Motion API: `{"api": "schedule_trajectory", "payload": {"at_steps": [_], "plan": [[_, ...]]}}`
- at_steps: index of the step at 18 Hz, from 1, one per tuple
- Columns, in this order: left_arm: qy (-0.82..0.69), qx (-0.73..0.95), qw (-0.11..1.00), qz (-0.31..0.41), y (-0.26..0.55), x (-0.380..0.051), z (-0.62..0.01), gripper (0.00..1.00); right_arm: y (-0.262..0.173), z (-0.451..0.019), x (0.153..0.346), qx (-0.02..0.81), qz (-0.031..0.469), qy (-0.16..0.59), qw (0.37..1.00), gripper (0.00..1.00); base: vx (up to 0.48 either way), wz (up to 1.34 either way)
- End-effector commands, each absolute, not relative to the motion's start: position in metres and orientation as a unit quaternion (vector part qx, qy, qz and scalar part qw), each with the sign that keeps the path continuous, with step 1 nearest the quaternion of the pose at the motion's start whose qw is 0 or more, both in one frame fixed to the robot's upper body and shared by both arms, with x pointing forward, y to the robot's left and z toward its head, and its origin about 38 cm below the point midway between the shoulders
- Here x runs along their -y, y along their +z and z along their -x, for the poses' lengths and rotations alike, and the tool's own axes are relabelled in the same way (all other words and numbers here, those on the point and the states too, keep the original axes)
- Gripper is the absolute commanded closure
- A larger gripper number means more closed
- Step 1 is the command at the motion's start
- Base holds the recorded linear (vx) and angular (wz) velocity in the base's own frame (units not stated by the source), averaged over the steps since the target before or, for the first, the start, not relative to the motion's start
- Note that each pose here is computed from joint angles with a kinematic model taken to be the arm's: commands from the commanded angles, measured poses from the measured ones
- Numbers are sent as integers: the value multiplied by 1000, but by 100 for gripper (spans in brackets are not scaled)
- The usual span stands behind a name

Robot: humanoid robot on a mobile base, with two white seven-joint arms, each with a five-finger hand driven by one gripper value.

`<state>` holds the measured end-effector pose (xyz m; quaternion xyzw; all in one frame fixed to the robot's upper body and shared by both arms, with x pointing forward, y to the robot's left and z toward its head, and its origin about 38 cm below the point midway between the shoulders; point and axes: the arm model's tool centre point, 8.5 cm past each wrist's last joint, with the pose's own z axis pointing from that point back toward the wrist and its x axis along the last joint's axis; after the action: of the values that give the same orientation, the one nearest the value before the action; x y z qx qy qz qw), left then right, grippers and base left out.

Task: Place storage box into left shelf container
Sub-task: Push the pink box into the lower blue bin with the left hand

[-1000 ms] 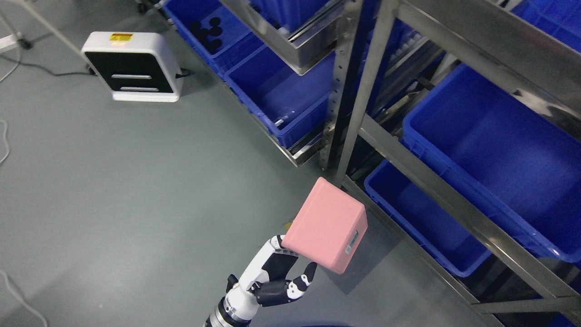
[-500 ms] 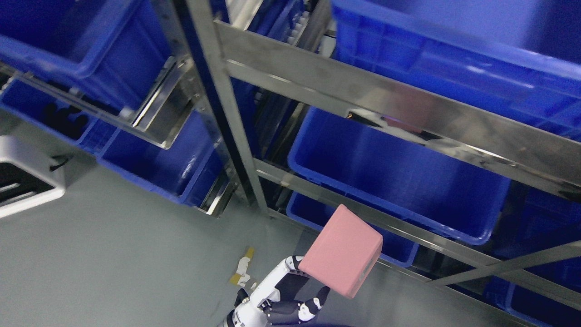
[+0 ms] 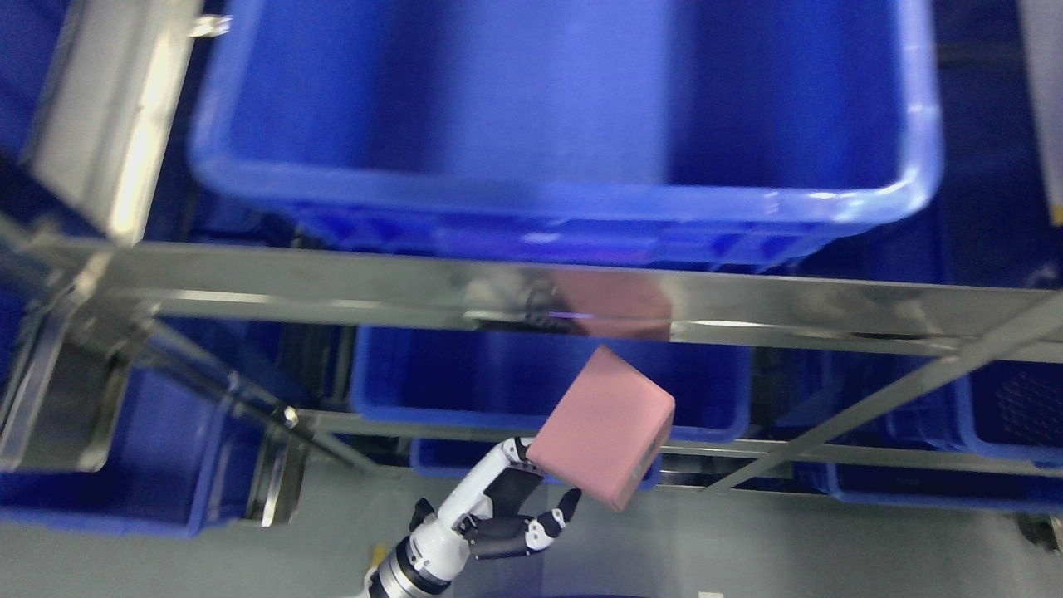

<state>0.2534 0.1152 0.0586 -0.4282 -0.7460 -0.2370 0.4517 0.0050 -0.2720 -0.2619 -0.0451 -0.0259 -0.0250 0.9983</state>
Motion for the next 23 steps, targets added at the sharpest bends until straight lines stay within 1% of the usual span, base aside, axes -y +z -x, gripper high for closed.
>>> {"api": "schedule_trajectory", "payload": {"at_steps": [1, 3, 5, 9, 14, 20, 22, 23], "plan": [[-256, 782, 463, 329, 75, -189, -310, 98, -261, -14, 284, 37, 55, -35, 997, 0, 125, -637], [-293, 781, 475, 279, 80, -220, -331, 98, -261, -14, 284, 37, 54, -35, 997, 0, 118, -589], [-321, 772, 493, 240, 79, -240, -346, 98, -261, -14, 284, 37, 55, -35, 997, 0, 103, -476], [-368, 751, 521, 173, 73, -260, -367, 98, -261, -14, 284, 38, 55, -35, 997, 0, 57, -262], [-437, 728, 517, 111, 85, -261, -391, 98, -261, -14, 284, 37, 55, -35, 997, 0, 14, -65], [-505, 697, 499, 94, 93, -250, -400, 97, -261, -14, 284, 37, 54, -35, 997, 0, -11, 54], [-510, 694, 499, 92, 93, -249, -401, 95, -261, -14, 284, 37, 54, -35, 997, 0, -2, 23], [-511, 693, 500, 89, 93, -250, -401, 92, -261, -14, 284, 37, 55, -35, 997, 0, 0, 0]]}}
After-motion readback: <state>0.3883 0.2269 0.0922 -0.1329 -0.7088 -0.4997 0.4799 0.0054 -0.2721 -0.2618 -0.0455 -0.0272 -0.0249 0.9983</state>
